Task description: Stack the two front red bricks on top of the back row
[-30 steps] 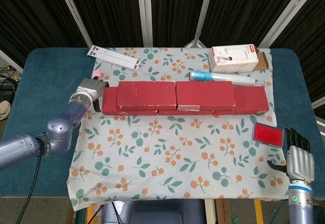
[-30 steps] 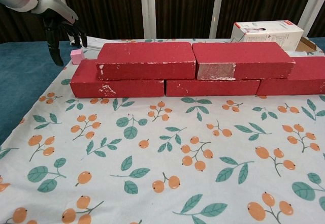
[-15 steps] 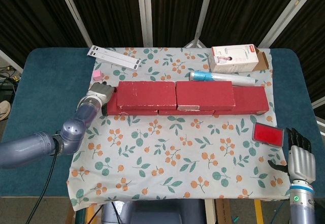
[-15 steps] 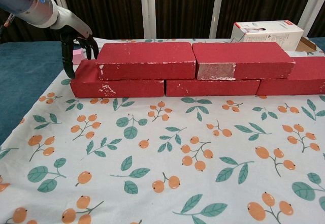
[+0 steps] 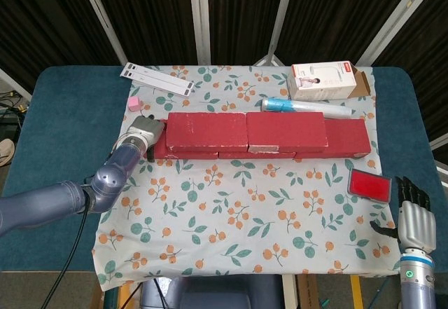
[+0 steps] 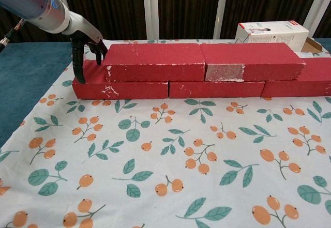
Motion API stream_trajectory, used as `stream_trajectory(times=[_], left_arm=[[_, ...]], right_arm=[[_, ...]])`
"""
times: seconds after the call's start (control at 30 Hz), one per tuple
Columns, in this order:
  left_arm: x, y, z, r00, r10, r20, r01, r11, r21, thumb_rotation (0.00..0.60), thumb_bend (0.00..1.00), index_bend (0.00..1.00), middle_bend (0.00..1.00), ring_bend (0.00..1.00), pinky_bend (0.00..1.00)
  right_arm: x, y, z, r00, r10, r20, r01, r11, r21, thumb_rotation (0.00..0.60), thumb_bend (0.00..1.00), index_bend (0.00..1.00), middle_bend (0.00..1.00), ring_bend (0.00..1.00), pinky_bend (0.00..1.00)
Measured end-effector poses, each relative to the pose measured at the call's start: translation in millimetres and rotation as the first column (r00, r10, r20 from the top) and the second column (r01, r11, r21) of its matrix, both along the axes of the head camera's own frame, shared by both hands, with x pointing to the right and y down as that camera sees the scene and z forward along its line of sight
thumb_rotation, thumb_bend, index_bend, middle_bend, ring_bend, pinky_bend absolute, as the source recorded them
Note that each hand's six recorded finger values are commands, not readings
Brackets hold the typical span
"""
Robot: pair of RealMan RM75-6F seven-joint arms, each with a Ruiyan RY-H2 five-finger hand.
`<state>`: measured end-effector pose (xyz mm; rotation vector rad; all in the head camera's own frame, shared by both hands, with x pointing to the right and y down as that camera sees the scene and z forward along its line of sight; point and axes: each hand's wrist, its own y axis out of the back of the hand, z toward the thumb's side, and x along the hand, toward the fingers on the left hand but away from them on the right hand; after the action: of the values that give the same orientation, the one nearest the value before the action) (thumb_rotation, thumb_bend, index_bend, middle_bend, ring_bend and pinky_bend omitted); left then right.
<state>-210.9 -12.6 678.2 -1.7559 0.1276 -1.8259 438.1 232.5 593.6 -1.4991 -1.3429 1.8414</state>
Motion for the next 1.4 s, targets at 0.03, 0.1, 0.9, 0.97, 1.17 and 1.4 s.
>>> stream_trajectory(times=[0.03, 0.1, 0.9, 0.97, 1.17, 1.4], left_arm=[[0, 0, 0, 1.0, 0.002, 0.0, -0.002, 1.0, -0.001, 0.6, 0.0, 0.16, 0.14, 0.0, 0.12], [1, 1, 0, 1.0, 0.005, -0.001, -0.005, 1.0, -0.003, 0.6, 0.0, 0.16, 0.14, 0.0, 0.12], [-43, 2, -48, 0.991, -0.103, -0.091, 0.106, 0.994, 0.033, 0.6, 0.0, 0.13, 0.06, 0.0, 0.12], [-56, 10, -51, 0.99, -0.108, -0.094, 0.115, 0.991, 0.062, 0.6, 0.0, 0.12, 0.05, 0.0, 0.12], [-107, 36, -66, 0.991, -0.083, -0.106, 0.109, 0.958, 0.265, 0.6, 0.0, 0.12, 0.04, 0.0, 0.12], [-180, 107, -94, 0.955, -0.149, -0.257, 0.259, 0.84, 0.477, 0.6, 0.0, 0.12, 0.04, 0.0, 0.12]], right_arm=[[0, 0, 0, 1.0, 0.0, 0.0, 0.0, 1.0, -0.001, 0.6, 0.07, 0.0, 0.0, 0.0, 0.0], [0, 0, 0, 1.0, -0.001, -0.001, 0.001, 1.0, -0.001, 0.6, 0.07, 0.0, 0.0, 0.0, 0.0], [-4, 1, 5, 1.0, -0.021, 0.002, 0.021, 1.0, -0.019, 0.6, 0.07, 0.0, 0.0, 0.0, 0.0], [-5, 0, 6, 1.0, -0.031, 0.001, 0.031, 0.999, -0.016, 0.6, 0.07, 0.0, 0.0, 0.0, 0.0], [-12, -1, 6, 0.998, -0.063, 0.005, 0.063, 0.998, -0.005, 0.6, 0.07, 0.0, 0.0, 0.0, 0.0], [-21, -2, 3, 0.993, -0.118, 0.019, 0.117, 0.993, 0.019, 0.6, 0.07, 0.0, 0.0, 0.0, 0.0]])
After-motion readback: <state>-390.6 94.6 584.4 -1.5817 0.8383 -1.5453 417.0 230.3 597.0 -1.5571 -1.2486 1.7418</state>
